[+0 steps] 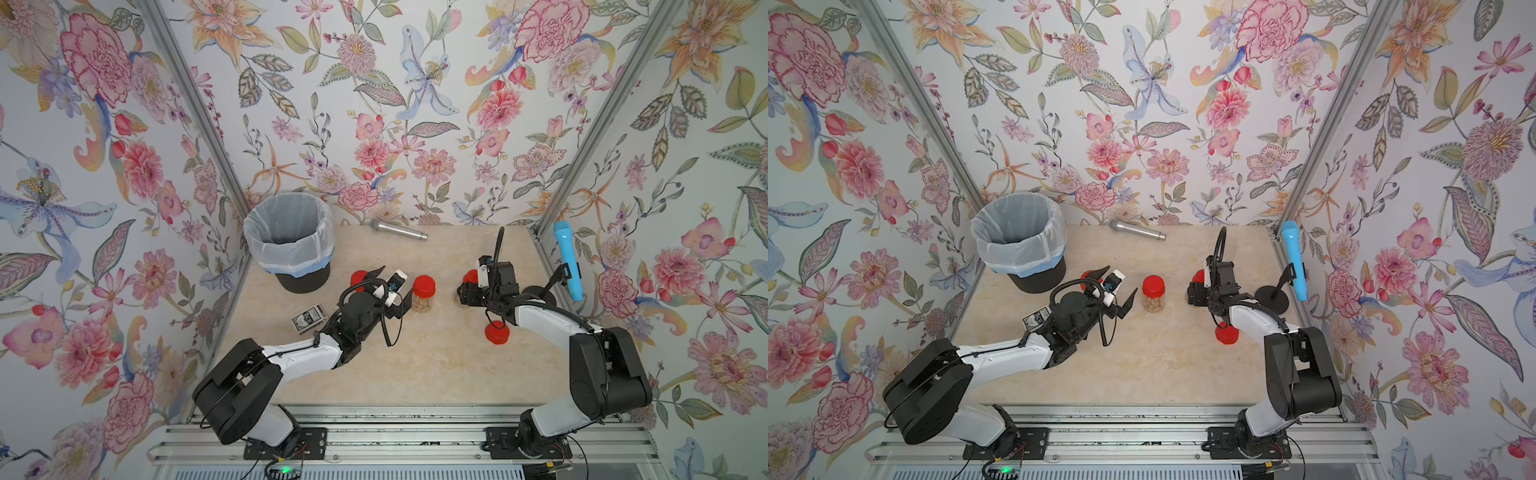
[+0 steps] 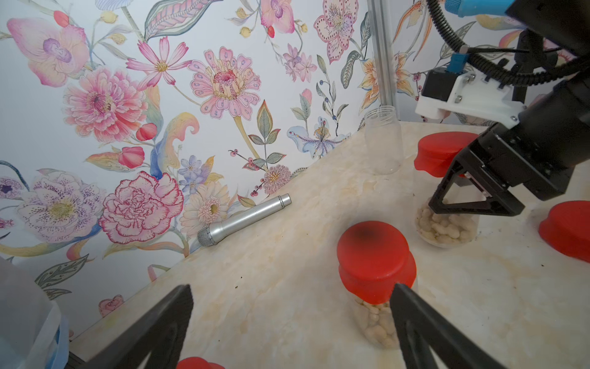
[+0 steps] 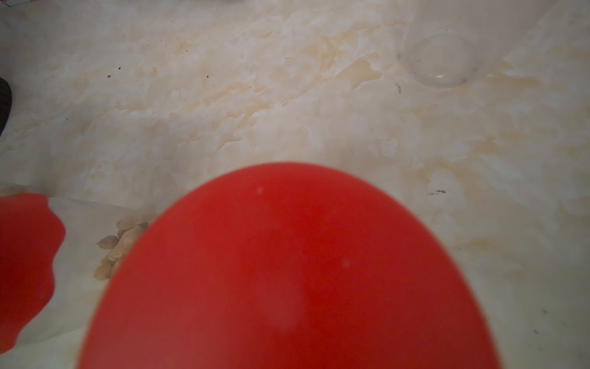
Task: Empty moldy peanuts from jars
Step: Pick up the jar from the center of the board.
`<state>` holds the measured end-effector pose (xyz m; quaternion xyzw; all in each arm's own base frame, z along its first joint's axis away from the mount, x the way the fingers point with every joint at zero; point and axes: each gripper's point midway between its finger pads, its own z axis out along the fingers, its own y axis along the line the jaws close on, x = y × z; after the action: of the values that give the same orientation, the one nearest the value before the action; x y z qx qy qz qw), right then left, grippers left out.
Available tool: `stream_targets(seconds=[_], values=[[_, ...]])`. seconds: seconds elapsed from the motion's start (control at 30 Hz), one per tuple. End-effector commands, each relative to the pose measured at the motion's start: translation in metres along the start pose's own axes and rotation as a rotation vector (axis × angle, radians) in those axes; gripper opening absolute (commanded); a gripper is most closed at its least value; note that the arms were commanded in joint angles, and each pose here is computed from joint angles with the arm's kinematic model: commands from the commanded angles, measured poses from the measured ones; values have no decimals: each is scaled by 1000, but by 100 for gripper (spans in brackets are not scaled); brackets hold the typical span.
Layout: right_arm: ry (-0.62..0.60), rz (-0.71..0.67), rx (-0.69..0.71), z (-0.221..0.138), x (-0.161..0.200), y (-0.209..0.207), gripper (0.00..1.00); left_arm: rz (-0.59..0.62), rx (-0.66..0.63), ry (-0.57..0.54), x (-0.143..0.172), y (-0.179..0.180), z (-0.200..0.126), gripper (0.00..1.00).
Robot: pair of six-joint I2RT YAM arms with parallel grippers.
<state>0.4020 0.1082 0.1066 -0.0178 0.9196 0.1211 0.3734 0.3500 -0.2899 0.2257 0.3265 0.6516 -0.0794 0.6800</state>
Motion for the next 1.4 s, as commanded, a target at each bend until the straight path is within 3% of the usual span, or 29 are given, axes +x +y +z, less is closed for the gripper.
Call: stream_targets(seconds=[0.0, 0.2, 0.33, 0.53, 0.93, 1.37], values=[[-64, 19, -36, -31, -23, 9, 42, 21, 39, -79, -21, -4, -1, 100], [-90, 44, -160, -78, -39, 35, 43, 63, 158, -107, -34, -23, 6, 100], [-130, 66, -271, -111, -52, 61, 43, 106, 304, -190, -51, -47, -1, 100], [-171, 63, -410, -145, -69, 94, 44, 116, 386, -223, -68, -57, -2, 100], [-157, -41, -571, -161, -76, 170, 43, 98, 425, -192, -67, -64, 9, 100], [-145, -67, -613, -160, -74, 190, 43, 86, 360, -204, -67, -55, 17, 100]])
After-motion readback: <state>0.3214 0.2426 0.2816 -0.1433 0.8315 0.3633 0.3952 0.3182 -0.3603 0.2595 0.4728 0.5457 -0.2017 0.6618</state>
